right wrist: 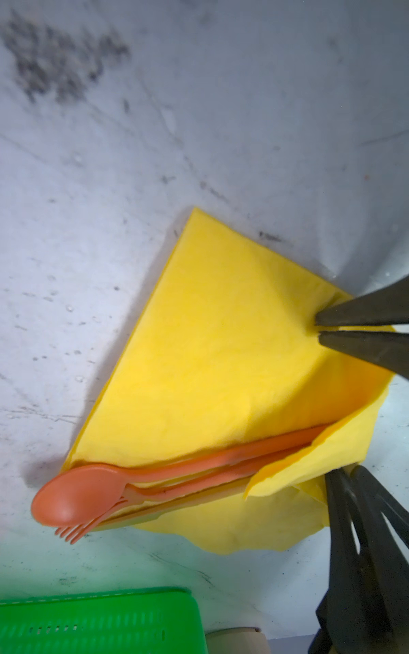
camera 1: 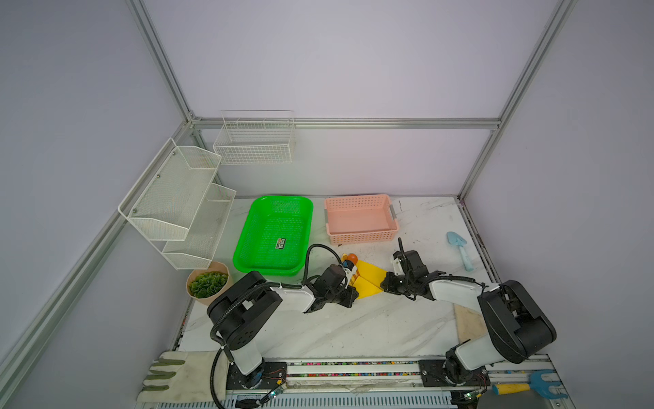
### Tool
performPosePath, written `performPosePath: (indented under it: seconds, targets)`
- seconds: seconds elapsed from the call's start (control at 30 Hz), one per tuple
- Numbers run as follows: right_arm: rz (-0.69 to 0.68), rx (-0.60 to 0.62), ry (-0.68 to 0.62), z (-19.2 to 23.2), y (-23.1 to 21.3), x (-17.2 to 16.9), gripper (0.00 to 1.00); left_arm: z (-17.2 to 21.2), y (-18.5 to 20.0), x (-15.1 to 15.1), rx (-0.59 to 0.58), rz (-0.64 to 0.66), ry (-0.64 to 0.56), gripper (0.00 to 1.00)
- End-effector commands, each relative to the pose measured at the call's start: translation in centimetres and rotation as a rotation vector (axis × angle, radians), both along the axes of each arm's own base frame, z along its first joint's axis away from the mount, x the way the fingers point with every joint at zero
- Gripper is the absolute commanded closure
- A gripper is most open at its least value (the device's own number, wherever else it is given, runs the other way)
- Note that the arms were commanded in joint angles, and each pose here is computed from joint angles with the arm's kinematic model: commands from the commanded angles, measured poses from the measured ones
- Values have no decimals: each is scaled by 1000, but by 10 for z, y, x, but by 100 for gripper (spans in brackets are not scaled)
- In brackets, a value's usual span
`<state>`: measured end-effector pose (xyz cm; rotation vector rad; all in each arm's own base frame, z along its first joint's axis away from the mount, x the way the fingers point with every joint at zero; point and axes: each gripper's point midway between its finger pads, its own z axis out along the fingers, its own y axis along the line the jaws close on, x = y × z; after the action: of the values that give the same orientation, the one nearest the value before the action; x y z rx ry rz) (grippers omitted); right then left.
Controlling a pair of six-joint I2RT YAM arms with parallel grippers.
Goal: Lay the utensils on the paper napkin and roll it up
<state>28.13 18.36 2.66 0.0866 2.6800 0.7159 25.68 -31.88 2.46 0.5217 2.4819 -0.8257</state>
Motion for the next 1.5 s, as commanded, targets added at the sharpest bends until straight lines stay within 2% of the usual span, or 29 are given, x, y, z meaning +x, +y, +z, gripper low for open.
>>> performPosePath:
  seconds: [0.0,0.13,0.23,0.5,1.0,1.27,1.47]
  targets:
    - [-13,-49,-44,23,-10,3,88,-58,57,-32,234,65,170,84]
    - [44,27,-162,77,5,10,82,-55,56,-31,234,60,165,84]
    - [123,91,-173,89,24,5,79,-53,55,-30,227,59,161,84]
    - [274,124,-88,56,69,-12,79,-41,46,-23,198,58,147,84]
    - [259,45,15,-6,64,-16,81,-27,44,-21,195,55,142,83]
    - [252,52,31,-13,62,-23,82,43,29,5,154,82,61,68]
    - [244,65,29,-12,62,-26,82,80,29,41,223,188,35,57]
